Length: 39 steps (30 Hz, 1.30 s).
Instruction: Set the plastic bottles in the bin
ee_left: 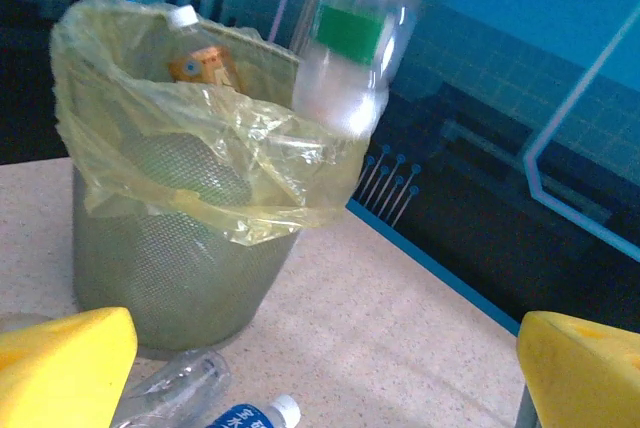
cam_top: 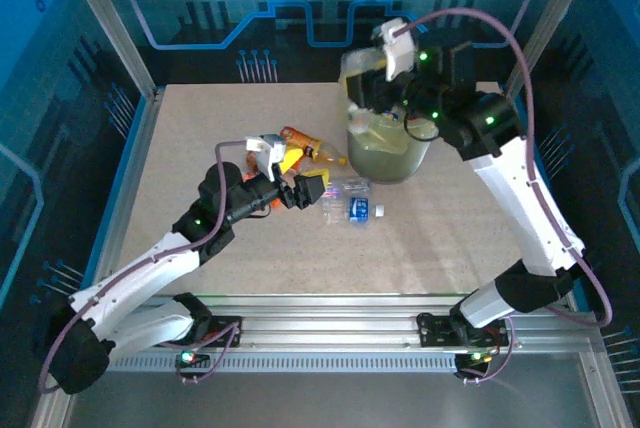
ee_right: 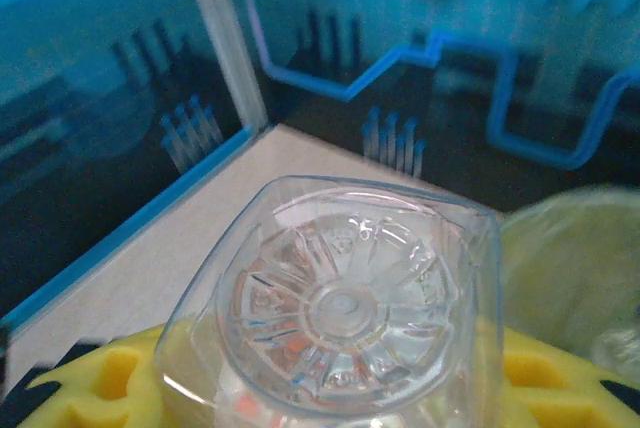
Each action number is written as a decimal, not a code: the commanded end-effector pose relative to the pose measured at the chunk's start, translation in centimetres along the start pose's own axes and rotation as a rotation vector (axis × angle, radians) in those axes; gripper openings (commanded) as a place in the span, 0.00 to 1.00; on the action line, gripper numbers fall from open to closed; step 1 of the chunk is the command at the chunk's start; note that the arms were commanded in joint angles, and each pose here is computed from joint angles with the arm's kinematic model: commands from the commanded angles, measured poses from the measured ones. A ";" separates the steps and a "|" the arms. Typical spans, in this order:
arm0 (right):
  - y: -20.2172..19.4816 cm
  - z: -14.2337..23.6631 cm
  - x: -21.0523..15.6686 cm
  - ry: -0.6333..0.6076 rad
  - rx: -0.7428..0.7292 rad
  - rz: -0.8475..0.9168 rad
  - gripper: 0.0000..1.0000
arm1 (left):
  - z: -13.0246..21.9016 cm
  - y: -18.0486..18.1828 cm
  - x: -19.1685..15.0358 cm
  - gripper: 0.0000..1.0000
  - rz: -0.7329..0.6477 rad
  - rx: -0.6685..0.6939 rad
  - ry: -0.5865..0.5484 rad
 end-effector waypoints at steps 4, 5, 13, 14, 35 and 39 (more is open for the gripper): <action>-5.1 -1.4 0.7 0.102 -0.223 0.129 0.42 | 1.1 0.9 -0.1 0.99 -0.016 0.087 -0.050; -5.8 -1.8 0.8 0.115 -0.247 0.134 0.42 | 1.1 1.1 -0.2 0.99 -0.012 0.098 -0.052; -9.3 -6.9 -2.2 0.302 -0.351 0.180 0.42 | 1.8 2.3 -0.5 0.99 0.007 0.196 -0.063; -9.5 -7.5 -2.8 0.325 -0.356 0.184 0.42 | 1.9 2.5 -0.5 0.99 0.010 0.207 -0.063; -10.7 -15.2 -13.3 0.685 -0.242 0.107 0.52 | 2.5 4.8 -1.5 0.99 0.080 0.316 -0.040; -10.1 -16.8 -15.2 0.735 -0.195 0.093 0.63 | 2.6 5.2 -1.7 0.99 0.089 0.331 -0.032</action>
Point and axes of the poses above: each hand's point on the last joint's axis, 136 mm out from that joint toward the fingers, its own z axis back along the fingers, its own y axis along the line the jaws close on, x = y × z, the point moved 7 cm from there along z, back along the fingers, and after that the axes turned 12 degrees about z, right-handed, at the moved point
